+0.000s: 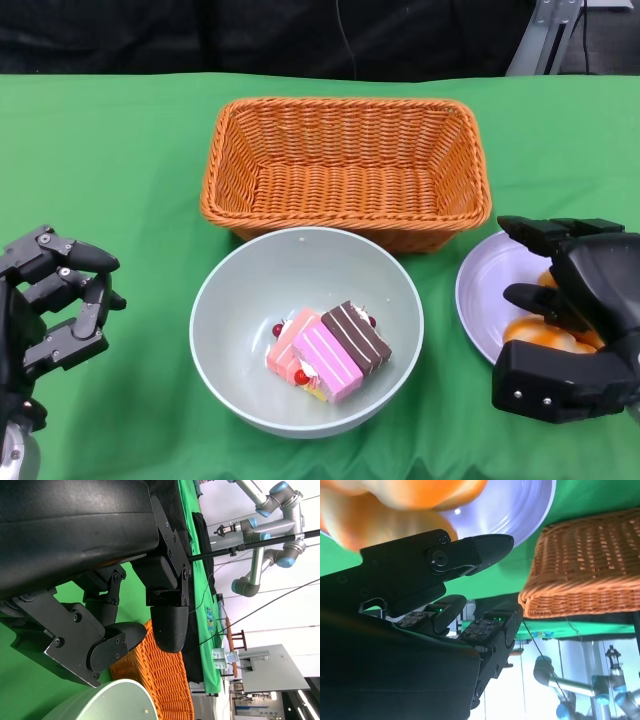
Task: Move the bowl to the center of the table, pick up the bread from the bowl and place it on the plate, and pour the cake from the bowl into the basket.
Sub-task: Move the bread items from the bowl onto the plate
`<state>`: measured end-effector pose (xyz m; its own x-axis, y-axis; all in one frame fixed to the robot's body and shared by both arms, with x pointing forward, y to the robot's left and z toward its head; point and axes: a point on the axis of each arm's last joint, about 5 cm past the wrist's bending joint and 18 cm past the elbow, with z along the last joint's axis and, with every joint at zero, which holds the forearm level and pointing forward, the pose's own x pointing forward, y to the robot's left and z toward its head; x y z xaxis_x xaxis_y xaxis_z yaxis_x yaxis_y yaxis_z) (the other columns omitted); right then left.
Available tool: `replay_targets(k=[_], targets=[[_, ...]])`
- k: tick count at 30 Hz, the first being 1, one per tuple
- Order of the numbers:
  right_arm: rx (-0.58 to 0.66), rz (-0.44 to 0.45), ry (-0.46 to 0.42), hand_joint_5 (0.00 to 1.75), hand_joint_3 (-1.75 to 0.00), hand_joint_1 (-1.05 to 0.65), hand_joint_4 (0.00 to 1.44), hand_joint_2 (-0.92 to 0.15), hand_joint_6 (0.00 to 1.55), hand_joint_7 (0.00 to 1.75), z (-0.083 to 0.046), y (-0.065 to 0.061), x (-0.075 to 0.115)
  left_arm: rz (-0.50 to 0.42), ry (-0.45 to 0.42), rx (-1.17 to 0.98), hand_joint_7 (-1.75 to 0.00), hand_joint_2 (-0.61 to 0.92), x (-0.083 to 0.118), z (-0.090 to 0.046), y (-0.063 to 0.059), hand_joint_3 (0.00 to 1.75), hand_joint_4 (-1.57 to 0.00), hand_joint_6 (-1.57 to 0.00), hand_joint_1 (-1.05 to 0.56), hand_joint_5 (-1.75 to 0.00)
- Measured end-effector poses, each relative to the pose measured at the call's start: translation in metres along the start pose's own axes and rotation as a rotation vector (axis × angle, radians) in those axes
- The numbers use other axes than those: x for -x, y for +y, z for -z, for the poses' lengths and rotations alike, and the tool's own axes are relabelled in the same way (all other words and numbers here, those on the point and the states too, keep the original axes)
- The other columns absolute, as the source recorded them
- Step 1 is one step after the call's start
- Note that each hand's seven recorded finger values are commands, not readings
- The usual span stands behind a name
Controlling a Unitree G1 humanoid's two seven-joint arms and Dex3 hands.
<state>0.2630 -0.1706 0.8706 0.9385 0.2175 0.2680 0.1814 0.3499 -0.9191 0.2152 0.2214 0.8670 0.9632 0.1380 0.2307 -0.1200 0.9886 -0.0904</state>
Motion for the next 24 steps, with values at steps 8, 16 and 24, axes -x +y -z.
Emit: replay_targets(k=[8,16,24], targets=[[-0.003,0.036,-0.009,0.03,-0.12,-0.53,0.74,-0.92,0.66,0.0,0.0,-0.003,0.0,0.001,-0.001,0.0,-1.11,0.51,0.0,0.0,0.0,1.07,-0.8,-0.91,-0.03,-1.46],[-0.082,0.138,-0.049,0.06,-0.06,-0.48,0.83,-0.92,0.73,0.03,-0.005,-0.026,-0.002,0.002,-0.006,0.001,-1.12,0.52,-0.001,-0.001,0.0,1.08,-0.79,-0.9,-0.04,-1.47],[-0.601,0.158,-0.09,0.11,-0.01,-0.33,0.97,-0.9,0.84,0.04,-0.019,-0.055,0.015,0.006,-0.009,-0.002,-1.13,0.53,-0.002,-0.001,0.0,1.06,-0.78,-0.9,-0.03,-1.48]])
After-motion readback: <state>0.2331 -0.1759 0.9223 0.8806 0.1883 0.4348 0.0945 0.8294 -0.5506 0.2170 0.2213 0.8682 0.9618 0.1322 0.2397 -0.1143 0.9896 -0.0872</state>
